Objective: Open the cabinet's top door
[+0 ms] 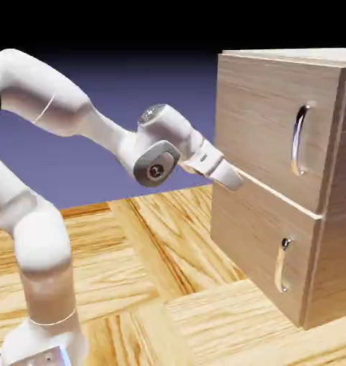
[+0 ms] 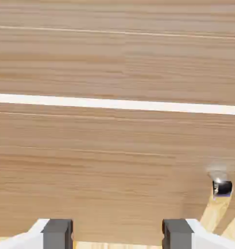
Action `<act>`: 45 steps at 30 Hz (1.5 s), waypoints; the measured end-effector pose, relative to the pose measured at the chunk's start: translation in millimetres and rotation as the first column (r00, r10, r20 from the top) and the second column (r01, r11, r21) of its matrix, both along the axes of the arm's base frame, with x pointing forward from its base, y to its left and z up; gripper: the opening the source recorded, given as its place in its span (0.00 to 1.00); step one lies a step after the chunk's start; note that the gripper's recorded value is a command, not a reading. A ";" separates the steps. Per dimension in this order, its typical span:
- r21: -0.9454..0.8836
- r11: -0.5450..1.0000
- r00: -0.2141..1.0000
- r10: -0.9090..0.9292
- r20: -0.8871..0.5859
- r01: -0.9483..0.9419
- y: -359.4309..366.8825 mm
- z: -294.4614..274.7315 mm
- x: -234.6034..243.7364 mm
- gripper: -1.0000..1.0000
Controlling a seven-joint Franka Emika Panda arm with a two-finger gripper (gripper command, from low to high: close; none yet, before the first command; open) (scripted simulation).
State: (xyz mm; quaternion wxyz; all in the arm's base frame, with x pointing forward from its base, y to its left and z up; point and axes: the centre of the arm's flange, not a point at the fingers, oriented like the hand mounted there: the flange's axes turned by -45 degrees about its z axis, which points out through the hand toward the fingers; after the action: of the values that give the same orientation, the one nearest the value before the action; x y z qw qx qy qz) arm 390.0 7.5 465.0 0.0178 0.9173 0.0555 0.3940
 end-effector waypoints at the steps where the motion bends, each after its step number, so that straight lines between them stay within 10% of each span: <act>1: -0.037 0.999 0.999 0.037 0.011 -0.037 2.3 5.5 0.4 0.50; 26: -0.869 0.282 0.723 0.681 -0.117 -0.406 12.4 101.6 -13.7 0.50; 45: -0.828 -0.542 0.624 0.600 -0.501 -0.144 -40.3 108.6 -10.7 0.50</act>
State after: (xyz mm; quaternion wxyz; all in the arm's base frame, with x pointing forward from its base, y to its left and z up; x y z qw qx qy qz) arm 379.3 -32.8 573.6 0.5685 0.3235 0.7034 0.2781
